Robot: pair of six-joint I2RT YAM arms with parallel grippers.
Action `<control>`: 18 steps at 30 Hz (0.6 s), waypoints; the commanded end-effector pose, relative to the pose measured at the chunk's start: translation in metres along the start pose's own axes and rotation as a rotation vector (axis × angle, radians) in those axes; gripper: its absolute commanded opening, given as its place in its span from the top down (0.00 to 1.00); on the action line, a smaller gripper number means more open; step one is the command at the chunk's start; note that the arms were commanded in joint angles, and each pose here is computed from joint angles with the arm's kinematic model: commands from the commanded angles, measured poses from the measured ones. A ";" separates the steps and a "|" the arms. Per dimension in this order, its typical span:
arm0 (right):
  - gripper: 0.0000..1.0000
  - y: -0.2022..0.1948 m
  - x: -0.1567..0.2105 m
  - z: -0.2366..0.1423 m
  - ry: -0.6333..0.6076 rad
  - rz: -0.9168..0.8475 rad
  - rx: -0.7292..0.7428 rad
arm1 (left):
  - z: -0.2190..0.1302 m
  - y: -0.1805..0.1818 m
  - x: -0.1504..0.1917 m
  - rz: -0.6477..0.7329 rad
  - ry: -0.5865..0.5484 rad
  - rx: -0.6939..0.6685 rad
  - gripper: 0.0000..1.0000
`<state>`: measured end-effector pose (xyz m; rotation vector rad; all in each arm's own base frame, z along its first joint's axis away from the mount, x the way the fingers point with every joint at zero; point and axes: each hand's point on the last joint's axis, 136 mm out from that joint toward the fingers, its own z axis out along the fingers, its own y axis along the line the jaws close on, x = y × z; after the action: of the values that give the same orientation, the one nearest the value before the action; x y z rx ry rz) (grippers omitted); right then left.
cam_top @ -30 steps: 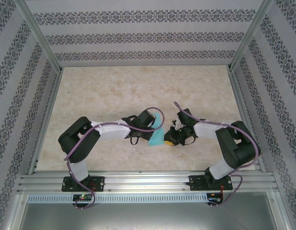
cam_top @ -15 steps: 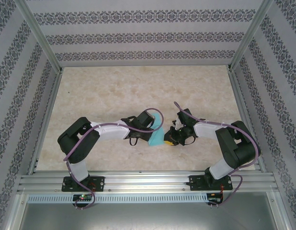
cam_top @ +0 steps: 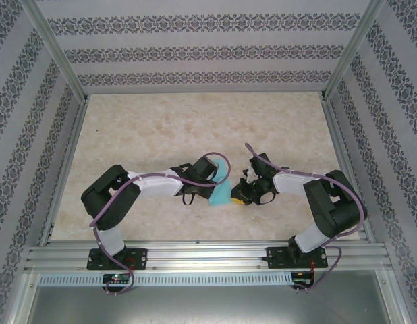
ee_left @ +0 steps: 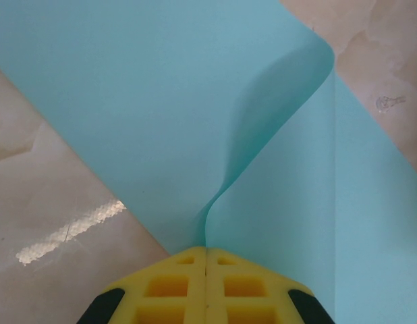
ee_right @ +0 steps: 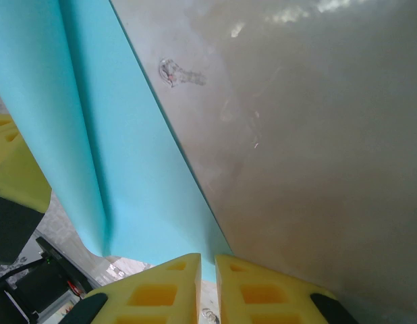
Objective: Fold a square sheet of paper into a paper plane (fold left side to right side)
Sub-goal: Fold the triangle a second time at the center of the table.
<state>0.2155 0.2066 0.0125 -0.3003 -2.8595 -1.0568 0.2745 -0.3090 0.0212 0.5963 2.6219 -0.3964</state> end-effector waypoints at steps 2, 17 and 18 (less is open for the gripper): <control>0.84 -0.012 0.002 0.008 0.005 -0.008 0.061 | -0.009 -0.003 -0.020 -0.004 -0.062 0.018 1.00; 0.84 -0.012 0.001 0.009 0.006 -0.007 0.062 | -0.013 -0.007 -0.026 -0.011 -0.087 0.039 1.00; 0.84 -0.012 0.001 0.009 0.006 -0.007 0.061 | -0.013 -0.007 -0.026 -0.013 -0.088 0.040 1.00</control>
<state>0.2154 0.2071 0.0124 -0.3000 -2.8547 -1.0583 0.2755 -0.3115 0.0228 0.5955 2.6124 -0.4100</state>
